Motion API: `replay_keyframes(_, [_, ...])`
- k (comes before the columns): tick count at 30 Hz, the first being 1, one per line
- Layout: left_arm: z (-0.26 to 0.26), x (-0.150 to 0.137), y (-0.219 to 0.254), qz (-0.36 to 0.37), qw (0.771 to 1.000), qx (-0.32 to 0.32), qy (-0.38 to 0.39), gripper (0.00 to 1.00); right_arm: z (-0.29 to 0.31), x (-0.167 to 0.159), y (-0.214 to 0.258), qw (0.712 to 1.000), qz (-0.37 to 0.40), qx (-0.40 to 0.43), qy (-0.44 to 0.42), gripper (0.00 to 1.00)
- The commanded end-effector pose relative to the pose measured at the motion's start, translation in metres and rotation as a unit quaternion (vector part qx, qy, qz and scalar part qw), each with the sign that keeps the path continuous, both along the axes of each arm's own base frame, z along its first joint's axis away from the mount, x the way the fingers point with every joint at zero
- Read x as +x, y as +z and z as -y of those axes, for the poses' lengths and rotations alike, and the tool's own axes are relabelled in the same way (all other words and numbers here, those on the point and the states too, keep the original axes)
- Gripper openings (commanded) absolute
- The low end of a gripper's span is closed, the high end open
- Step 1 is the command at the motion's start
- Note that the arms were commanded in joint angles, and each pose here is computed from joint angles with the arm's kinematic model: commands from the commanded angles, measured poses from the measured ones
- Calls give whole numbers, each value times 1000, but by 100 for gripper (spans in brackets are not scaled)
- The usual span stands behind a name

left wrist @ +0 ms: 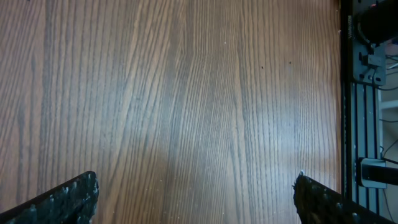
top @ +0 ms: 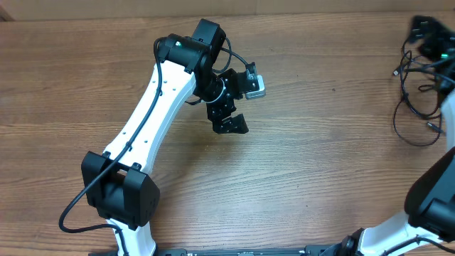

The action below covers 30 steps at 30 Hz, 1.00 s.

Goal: Untangle cables

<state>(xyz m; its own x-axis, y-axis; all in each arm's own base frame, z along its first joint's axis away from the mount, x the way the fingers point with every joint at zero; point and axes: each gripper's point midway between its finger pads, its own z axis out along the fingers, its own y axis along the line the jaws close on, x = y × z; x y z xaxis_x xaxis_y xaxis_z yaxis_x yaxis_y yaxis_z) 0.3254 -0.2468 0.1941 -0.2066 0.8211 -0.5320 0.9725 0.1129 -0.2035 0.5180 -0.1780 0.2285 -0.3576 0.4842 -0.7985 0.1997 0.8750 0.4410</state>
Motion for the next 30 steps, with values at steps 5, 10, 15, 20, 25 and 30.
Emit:
replay_keyframes(5, [2,-2,-4,-5,1000,1,-5,100,-153,-16,-46,978,-133,18,163,100])
replay_keyframes(10, [2,-2,-4,-5,1000,1,-5,100,-230,-44,-69,949,-206,30,236,100])
replay_keyframes(15, [2,-2,-4,-5,1000,1,-5,100,-298,-78,-84,917,-259,26,304,100])
replay_keyframes(20, [2,-2,-4,-5,1000,1,-5,100,-341,-95,-85,898,-267,14,349,100])
replay_keyframes(25, [2,-2,-4,-5,1000,1,-5,100,-355,-101,-85,892,-267,9,364,100])
replay_keyframes(30, [2,-2,-4,-5,1000,1,-5,100,-355,-100,-85,892,-267,9,364,100])
